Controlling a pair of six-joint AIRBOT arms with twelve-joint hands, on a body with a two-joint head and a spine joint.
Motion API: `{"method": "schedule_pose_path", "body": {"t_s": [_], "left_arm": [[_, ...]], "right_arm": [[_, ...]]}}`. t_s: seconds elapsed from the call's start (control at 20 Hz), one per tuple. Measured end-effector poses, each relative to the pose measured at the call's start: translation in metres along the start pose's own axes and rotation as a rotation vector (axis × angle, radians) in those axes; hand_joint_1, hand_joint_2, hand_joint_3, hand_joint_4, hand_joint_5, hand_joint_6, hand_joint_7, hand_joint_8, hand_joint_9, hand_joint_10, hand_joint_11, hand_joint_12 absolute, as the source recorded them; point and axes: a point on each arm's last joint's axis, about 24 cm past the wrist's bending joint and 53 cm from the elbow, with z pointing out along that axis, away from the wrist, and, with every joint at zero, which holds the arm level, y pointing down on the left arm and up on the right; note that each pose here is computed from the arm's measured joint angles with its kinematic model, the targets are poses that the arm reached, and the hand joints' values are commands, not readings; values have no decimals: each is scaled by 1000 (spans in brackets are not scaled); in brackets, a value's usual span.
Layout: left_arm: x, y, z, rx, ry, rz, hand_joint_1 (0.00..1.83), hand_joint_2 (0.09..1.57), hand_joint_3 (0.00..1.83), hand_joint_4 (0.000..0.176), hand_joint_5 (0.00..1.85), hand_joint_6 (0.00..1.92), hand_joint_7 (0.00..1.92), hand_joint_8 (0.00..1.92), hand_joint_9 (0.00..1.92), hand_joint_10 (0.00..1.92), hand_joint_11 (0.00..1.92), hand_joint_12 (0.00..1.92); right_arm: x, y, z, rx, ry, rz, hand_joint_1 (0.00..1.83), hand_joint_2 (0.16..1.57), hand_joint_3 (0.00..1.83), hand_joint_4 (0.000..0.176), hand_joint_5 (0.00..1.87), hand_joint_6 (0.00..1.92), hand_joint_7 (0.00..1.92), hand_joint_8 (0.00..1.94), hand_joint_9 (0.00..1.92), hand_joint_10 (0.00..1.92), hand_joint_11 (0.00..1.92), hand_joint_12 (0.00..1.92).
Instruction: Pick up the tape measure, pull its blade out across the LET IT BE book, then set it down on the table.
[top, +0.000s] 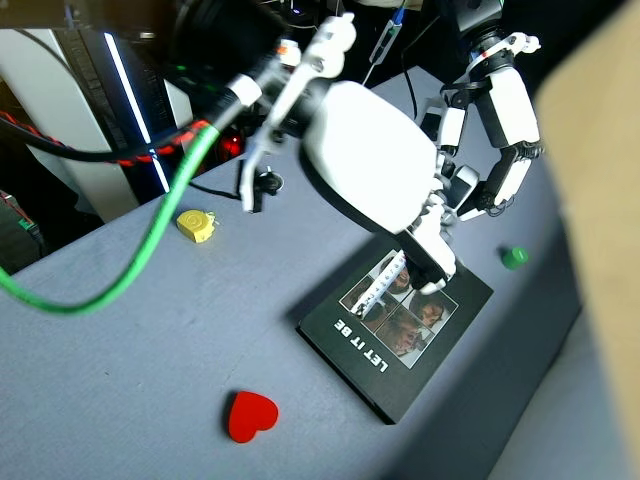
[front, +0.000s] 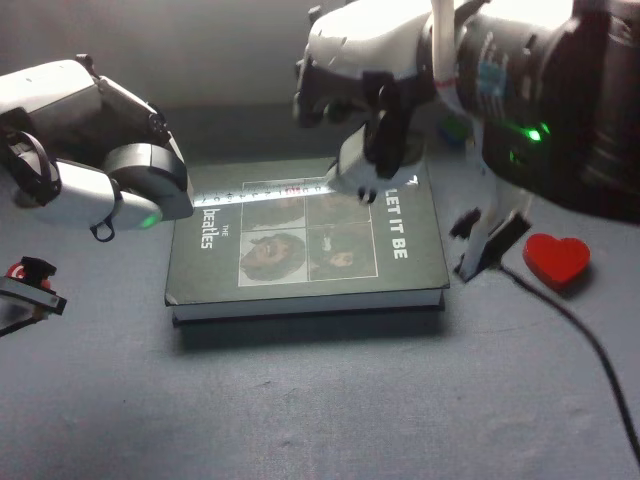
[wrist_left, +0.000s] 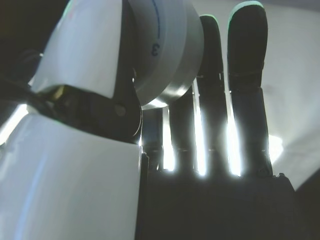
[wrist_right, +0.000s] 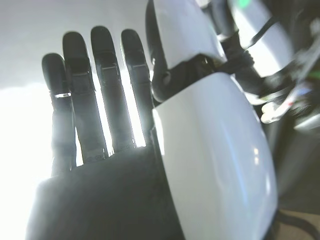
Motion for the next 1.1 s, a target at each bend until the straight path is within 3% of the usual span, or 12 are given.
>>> {"method": "schedule_pose_path", "body": {"t_s": [0.15,0.5,0.65,0.75,1.1], "left_arm": [[0,-4,0,11,3,-4,1379,1111,0,0,931,820,1035,954,897,1316,882,1222],[3,-4,1,15,24,13,1379,1109,0,0,947,804,1034,943,896,1327,869,1250],[5,-6,1,23,33,34,1379,1109,0,0,965,783,1031,952,881,1340,868,1253],[4,-7,1,26,32,26,1379,1108,0,0,965,786,1025,958,892,1325,865,1253],[5,-7,1,25,35,21,1380,1103,0,0,981,750,1036,941,902,1317,863,1258]], "right_arm": [[-3,-7,8,43,-7,25,1049,1102,1,0,716,14,768,14,751,33,300,999],[-6,1,22,49,-28,17,1058,1106,2,0,726,14,770,11,756,29,304,1005],[-2,-7,26,72,5,31,1062,1106,1,0,737,16,773,10,763,30,309,1010],[6,-15,29,96,41,40,1066,1107,1,0,738,13,779,11,766,29,312,1013],[17,-15,29,103,87,39,1072,1109,1,0,744,11,796,14,764,23,299,1006]]}}
